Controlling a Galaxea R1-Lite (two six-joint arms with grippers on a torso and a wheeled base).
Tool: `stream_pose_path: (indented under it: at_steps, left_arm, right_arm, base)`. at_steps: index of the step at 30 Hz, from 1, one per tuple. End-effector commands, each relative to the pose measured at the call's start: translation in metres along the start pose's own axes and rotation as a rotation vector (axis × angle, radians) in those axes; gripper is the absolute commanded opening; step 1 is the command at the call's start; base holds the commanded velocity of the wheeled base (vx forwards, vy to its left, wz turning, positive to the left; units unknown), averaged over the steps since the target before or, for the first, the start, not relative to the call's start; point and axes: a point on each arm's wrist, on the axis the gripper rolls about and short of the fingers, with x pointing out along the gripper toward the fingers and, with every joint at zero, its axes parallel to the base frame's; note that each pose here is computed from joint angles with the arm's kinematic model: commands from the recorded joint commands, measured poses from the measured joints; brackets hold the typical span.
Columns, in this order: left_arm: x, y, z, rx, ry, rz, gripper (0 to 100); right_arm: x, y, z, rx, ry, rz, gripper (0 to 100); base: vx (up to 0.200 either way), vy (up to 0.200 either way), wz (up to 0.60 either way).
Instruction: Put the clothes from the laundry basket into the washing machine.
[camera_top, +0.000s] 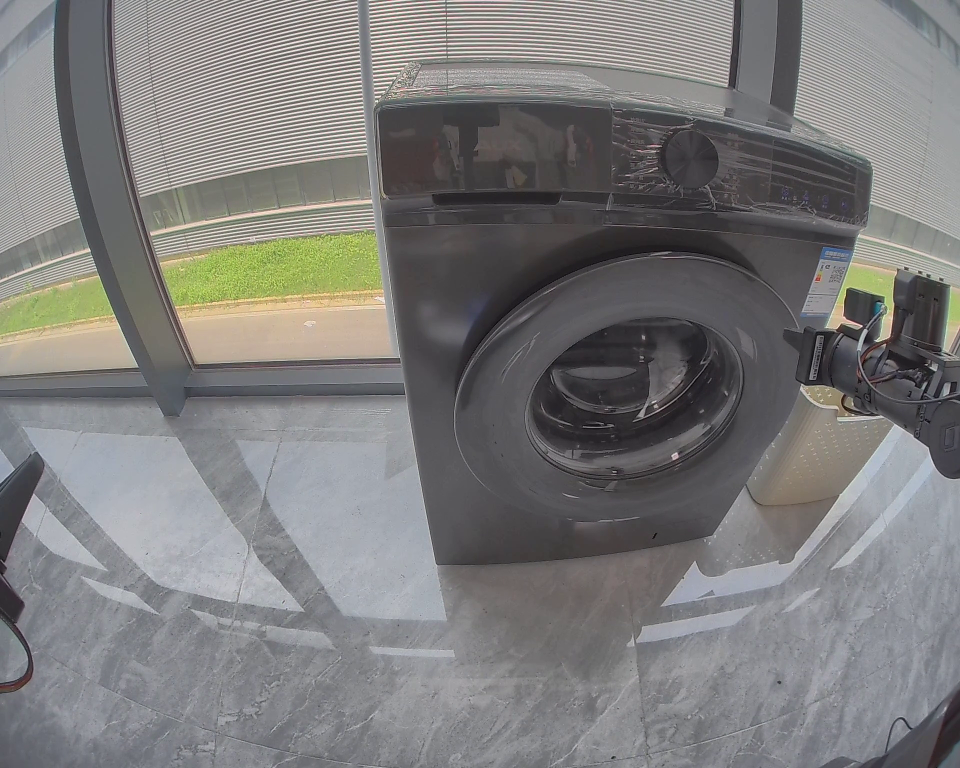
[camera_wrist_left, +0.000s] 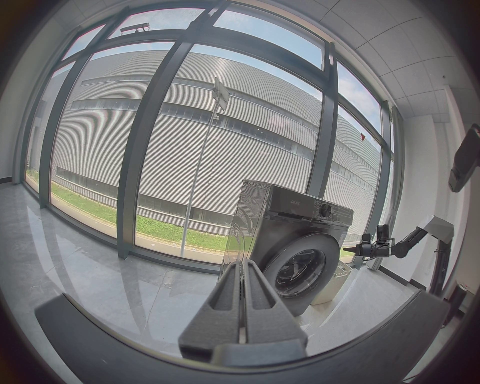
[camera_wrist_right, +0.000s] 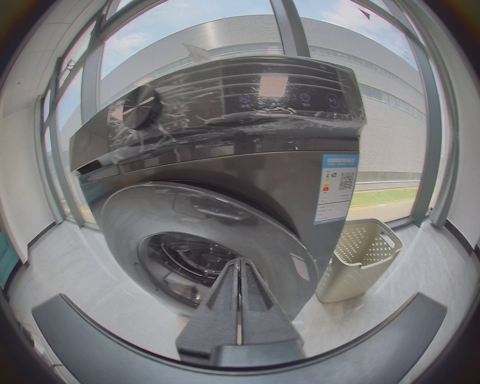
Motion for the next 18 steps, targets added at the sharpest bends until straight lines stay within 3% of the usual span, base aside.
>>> stream_pose_path:
  at_steps: [1,3,4,6,7,8,10,12,15,18]
  left_arm:
    - [-0.002,0.001,-0.004,-0.003,0.008,0.002,0]
    - [-0.004,0.001,-0.008,-0.002,0.011,0.002,0]
    - [-0.004,0.001,-0.008,-0.002,0.011,0.002,0]
    - [-0.012,0.001,-0.015,0.006,0.005,-0.004,0]
    - [-0.012,0.001,-0.015,0.006,0.005,-0.004,0]
    - [-0.022,-0.001,-0.020,0.034,-0.016,-0.022,0]
    - [-0.034,-0.003,-0.024,0.065,-0.052,-0.039,0]
    - [-0.041,-0.004,-0.027,0.074,-0.067,-0.050,0]
    - [-0.062,-0.006,-0.040,0.082,-0.089,-0.069,0]
    - [-0.072,-0.007,-0.047,0.084,-0.077,-0.091,0]
  right_arm:
    - [-0.025,0.009,0.008,-0.046,-0.043,0.107,0]
    - [-0.045,0.015,0.011,-0.087,-0.068,0.199,0]
    - [-0.045,0.015,0.011,-0.087,-0.068,0.199,0]
    - [-0.085,0.021,0.009,-0.161,-0.113,0.327,0]
    - [-0.085,0.021,0.009,-0.161,-0.113,0.327,0]
    - [-0.119,0.023,0.004,-0.198,-0.157,0.389,0]
    - [-0.154,0.024,-0.005,-0.230,-0.207,0.450,0]
    - [-0.177,0.025,-0.012,-0.251,-0.244,0.478,0]
    - [-0.231,0.024,-0.047,-0.290,-0.330,0.513,0]
    - [-0.252,0.023,-0.069,-0.300,-0.364,0.516,0]
  base:
    - [0.000,0.000,0.00]
    - [0.000,0.000,0.00]
    - [0.000,0.000,0.00]
    - [0.000,0.000,0.00]
    - [0.000,0.000,0.00]
    - [0.000,0.000,0.00]
    - [0.000,0.000,0.00]
    - [0.000,0.000,0.00]
    - [0.000,0.000,0.00]
    - [0.000,0.000,0.00]
